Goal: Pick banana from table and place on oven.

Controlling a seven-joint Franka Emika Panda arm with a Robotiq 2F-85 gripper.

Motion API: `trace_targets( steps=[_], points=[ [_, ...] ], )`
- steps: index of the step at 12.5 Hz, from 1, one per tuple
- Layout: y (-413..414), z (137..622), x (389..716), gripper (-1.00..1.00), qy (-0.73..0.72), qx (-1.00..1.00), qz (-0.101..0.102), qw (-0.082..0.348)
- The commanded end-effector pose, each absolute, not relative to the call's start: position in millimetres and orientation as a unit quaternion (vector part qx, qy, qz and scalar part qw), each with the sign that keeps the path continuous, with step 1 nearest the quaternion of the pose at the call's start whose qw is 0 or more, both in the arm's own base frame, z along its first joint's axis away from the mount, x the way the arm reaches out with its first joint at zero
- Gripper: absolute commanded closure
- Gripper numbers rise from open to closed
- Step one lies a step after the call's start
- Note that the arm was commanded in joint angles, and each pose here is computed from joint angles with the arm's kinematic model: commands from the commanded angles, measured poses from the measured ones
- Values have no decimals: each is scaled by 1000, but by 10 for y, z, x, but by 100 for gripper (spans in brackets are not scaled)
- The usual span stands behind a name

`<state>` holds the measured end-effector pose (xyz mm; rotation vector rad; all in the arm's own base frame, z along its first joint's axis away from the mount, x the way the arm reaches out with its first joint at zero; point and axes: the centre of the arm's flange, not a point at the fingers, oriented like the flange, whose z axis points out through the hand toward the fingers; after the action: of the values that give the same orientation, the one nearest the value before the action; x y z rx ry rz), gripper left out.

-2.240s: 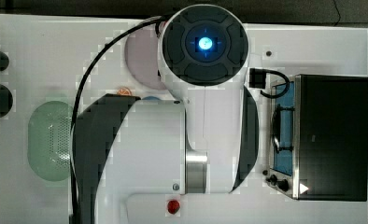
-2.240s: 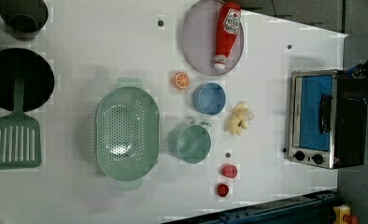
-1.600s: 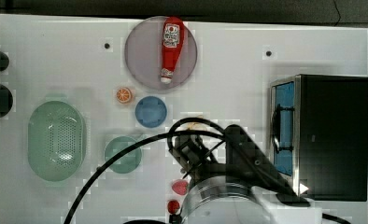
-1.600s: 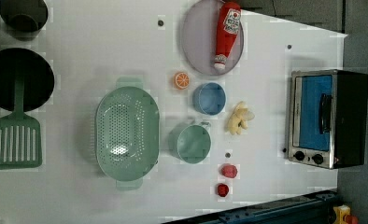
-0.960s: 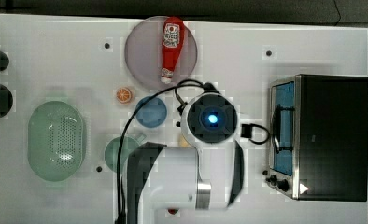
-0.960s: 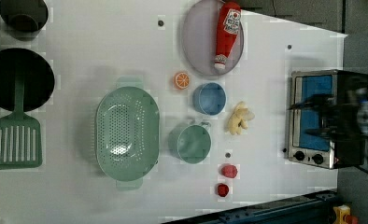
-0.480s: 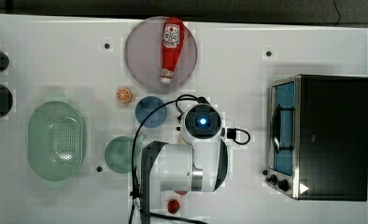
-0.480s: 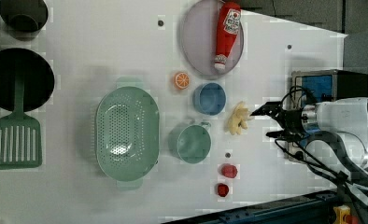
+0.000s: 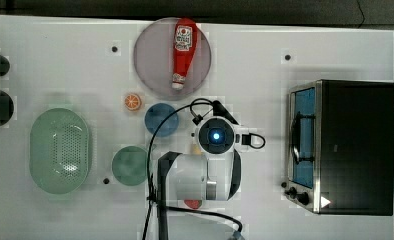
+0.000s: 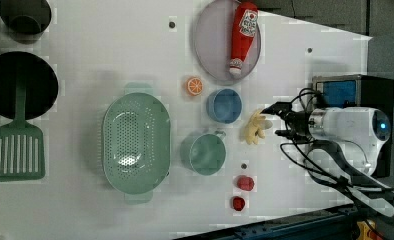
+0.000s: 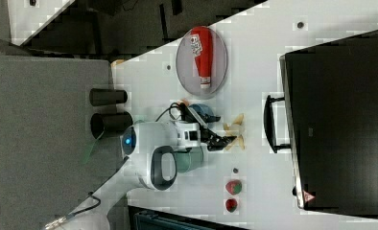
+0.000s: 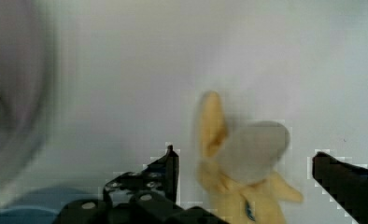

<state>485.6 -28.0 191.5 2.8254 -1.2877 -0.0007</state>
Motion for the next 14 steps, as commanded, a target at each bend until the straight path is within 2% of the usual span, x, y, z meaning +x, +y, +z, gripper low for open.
trace_targets(
  steps=[1,2,6,8,10,12,13,14],
  points=[
    [-285,1648,4726,-100,-414,910,-6,19],
    [-285,1600,4726,-92,-414,910,-1,17],
    [-280,1571,4745,5,-413,910,10,12],
    [-270,1595,4767,47,-412,911,17,8],
    [-252,1693,4803,47,-411,911,27,4],
    [-239,2019,4884,47,-410,911,46,-5],
    [-232,2270,4915,47,-410,911,50,-7],
    [-224,2544,4913,47,-410,911,45,-5]
  ],
)
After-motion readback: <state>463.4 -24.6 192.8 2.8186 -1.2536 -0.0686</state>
